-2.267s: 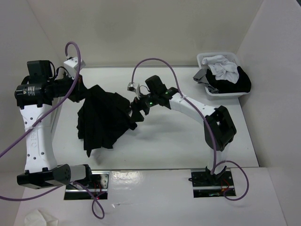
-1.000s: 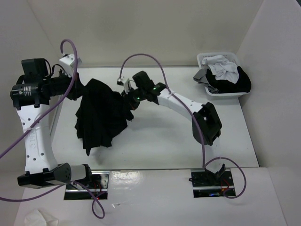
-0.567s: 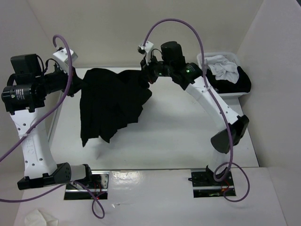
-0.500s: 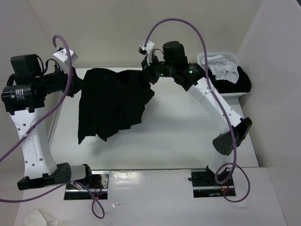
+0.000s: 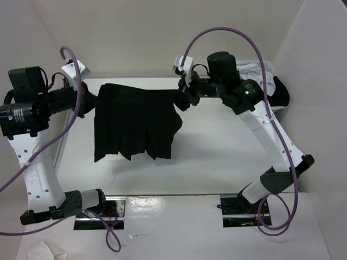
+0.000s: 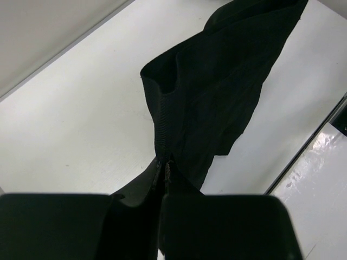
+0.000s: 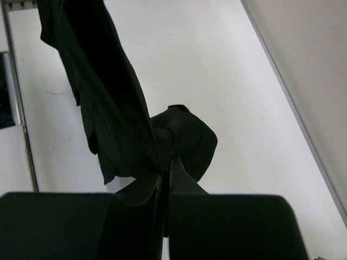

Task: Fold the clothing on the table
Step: Flatten the skirt out

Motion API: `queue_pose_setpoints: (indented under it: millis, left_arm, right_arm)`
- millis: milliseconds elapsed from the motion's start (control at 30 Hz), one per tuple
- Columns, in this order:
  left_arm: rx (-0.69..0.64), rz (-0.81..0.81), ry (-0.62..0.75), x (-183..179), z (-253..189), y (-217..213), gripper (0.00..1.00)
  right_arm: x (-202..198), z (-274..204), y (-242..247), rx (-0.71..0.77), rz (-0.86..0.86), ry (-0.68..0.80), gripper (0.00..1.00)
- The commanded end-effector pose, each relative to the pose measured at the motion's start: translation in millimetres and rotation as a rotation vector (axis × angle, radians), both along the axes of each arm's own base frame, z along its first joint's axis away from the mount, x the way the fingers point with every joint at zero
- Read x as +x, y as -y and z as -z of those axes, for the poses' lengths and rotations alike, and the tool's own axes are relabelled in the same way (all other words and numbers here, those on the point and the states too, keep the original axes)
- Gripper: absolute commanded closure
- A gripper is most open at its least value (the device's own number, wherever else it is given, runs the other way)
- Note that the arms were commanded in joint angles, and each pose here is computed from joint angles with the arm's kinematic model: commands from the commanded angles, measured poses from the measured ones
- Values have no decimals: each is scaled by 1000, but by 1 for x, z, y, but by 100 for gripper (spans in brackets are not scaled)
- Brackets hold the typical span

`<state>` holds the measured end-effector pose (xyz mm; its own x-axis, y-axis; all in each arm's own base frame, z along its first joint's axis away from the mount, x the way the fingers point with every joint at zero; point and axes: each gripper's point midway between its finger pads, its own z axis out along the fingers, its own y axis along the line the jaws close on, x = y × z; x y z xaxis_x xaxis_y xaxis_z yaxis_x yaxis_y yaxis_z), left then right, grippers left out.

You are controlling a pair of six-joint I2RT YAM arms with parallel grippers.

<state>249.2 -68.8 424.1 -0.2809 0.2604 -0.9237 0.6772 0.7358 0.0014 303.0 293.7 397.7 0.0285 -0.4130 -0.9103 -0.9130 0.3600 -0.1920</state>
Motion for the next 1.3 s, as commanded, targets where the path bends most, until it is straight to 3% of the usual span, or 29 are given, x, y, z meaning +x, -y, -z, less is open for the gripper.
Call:
queue_pose_setpoints:
  millis: [0, 400, 667, 1000, 1133, 1267]
  left_arm:
    - [22, 57, 126, -22, -26, 9, 100]
    - [18, 43, 314, -76, -51, 24, 100]
    - [-35, 72, 157, -57, -4, 24, 100]
    - [-17, 32, -4, 14, 62, 2, 100]
    - [8, -27, -64, 58, 95, -15, 100]
    - [32, -101, -123, 92, 121, -27, 100]
  right_arm:
    - [-29, -19, 17, 1, -70, 66, 100]
    - [-79, -31, 45, 43, -213, 57, 100]
    - [-82, -16, 38, 49, -248, -14, 100]
    - [0, 46, 7, -14, -109, -160, 100]
    - [50, 118, -19, -161, 3, -222, 95]
    - [92, 165, -34, -210, 132, -239, 100]
